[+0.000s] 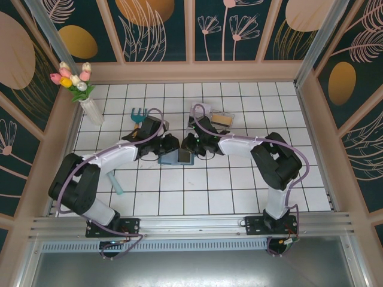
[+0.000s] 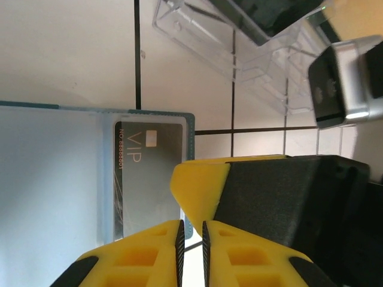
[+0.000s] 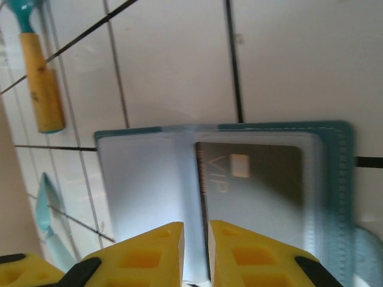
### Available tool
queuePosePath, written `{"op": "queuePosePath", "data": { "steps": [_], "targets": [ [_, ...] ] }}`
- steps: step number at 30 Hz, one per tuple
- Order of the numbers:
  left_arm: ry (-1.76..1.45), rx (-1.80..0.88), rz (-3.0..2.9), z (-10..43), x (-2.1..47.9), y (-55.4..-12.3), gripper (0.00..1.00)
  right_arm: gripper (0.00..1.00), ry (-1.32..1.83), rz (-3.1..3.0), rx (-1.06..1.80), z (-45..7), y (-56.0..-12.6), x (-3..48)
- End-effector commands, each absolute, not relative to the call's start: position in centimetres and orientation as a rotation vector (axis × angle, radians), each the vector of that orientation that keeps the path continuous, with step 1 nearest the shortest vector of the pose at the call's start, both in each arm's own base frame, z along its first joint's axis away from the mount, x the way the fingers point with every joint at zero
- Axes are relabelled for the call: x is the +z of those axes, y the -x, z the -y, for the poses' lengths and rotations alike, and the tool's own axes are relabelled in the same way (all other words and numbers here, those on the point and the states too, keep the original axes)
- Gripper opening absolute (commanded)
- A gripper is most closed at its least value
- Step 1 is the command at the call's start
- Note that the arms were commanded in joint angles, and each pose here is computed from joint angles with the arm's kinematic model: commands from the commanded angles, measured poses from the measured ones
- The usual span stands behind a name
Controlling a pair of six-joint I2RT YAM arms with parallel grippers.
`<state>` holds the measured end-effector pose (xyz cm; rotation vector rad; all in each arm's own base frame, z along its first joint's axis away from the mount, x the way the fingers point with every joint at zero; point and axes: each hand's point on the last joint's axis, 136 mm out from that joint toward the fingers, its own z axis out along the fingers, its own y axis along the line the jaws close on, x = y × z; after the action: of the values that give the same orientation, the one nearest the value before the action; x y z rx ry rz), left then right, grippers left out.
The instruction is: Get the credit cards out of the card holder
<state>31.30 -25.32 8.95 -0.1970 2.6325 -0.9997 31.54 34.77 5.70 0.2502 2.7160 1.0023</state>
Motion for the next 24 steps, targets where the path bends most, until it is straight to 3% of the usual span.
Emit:
{"op": "queuePosePath", "data": {
  "steps": [1,11,24],
  "targets": [
    [0.209,-0.945,-2.643,26.0,8.4,-31.9,0.18,0.21,-0.346,-2.754,0.840,-32.6,-31.8,4.1],
    [0.153,-0.803,-2.722,25.1,5.2,-32.0,0.09,0.20,-0.362,-2.797,0.781,-32.0,-31.7,2.4],
    [0.192,-0.853,-2.748,25.8,3.3,-32.1,0.13,0.19,-0.356,-2.817,0.808,-31.6,-31.3,1.6]
  ]
}}
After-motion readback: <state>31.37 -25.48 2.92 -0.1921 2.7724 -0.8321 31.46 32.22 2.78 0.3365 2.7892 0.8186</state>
